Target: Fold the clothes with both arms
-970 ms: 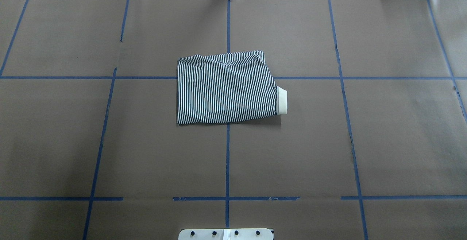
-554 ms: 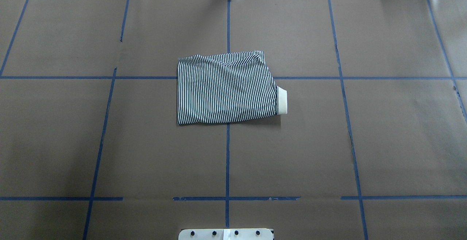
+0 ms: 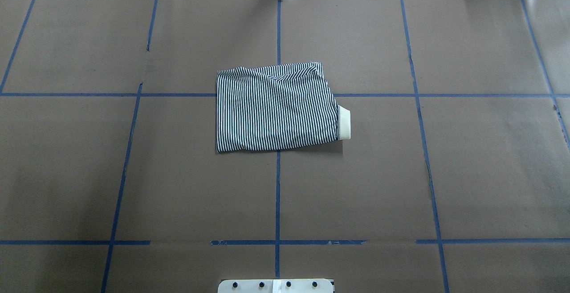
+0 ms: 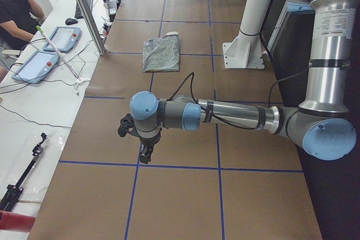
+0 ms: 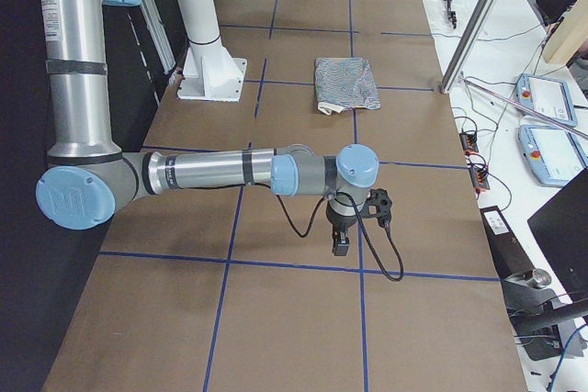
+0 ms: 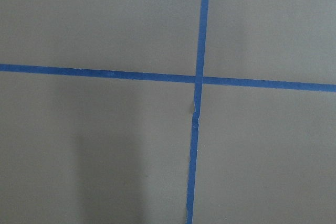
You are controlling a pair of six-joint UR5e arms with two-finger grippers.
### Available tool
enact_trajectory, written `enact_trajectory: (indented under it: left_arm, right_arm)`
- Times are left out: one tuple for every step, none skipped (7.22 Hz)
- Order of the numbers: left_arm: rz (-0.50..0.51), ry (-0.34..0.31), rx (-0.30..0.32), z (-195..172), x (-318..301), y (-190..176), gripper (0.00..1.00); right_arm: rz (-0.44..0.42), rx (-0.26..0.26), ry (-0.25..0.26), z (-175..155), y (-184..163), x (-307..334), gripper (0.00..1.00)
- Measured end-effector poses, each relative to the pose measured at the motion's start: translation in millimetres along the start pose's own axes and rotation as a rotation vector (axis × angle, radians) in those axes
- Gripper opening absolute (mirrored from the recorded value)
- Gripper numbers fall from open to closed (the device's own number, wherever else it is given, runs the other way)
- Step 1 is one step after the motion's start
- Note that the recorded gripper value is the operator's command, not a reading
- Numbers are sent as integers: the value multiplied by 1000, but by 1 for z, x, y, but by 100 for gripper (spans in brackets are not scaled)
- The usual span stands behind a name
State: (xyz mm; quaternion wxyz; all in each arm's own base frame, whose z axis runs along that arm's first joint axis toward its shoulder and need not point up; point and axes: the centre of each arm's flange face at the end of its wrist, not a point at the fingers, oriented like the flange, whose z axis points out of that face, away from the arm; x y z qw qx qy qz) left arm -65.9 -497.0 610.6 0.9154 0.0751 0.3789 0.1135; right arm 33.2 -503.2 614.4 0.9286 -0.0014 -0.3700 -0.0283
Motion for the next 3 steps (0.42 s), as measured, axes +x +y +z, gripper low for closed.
enact_trajectory:
  left_arm:
    - [-5,3,-3,2,-1,0,100]
    - [-16,9,-9,5,-4,1,100]
    - [-48,12,-12,7,-6,3,100]
  right_arm:
    - [4,-1,-1,0,0,0,100]
    - [7,-1,-1,0,0,0,100]
    - [8,1,-1,0,-1,0,100]
